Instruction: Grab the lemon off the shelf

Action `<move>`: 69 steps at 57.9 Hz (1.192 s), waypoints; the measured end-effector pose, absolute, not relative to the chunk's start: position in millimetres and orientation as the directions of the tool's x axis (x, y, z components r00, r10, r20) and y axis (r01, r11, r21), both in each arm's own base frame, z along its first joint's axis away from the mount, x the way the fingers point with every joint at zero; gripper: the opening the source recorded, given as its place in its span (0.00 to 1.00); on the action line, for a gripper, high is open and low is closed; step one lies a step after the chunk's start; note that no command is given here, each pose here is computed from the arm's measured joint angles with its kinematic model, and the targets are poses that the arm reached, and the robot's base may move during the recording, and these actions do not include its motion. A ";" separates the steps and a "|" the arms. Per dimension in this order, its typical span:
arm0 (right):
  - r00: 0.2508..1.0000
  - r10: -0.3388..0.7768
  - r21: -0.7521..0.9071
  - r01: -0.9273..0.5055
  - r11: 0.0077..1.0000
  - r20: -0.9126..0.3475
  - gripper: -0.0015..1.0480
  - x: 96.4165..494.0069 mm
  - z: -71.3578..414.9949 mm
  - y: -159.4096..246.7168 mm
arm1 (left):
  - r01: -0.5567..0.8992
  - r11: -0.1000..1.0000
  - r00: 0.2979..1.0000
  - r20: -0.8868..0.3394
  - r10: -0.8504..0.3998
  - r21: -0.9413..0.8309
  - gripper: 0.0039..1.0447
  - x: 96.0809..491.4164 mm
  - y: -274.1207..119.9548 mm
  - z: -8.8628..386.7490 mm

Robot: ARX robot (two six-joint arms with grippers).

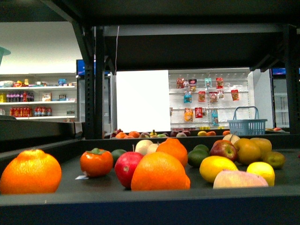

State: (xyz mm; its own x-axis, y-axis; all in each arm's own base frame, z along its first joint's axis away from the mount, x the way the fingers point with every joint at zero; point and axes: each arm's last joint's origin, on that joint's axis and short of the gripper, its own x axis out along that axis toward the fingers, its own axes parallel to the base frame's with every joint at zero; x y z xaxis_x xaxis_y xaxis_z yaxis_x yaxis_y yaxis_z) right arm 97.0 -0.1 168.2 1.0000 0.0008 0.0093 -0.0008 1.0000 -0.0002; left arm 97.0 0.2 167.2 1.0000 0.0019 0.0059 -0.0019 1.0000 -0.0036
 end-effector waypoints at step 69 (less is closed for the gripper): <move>1.000 0.000 0.000 0.000 1.000 0.009 0.98 97.0 168.2 -0.2 | -0.002 1.000 1.000 0.006 0.002 -0.004 0.93 97.0 0.2 167.3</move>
State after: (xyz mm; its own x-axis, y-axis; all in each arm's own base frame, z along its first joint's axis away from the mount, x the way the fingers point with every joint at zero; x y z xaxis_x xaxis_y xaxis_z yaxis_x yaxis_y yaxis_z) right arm 97.0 -0.2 168.2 1.0000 0.0000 0.0093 0.0000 1.0000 0.0002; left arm 97.0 0.2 167.3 1.0000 0.0023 0.0063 -0.0023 1.0000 -0.0040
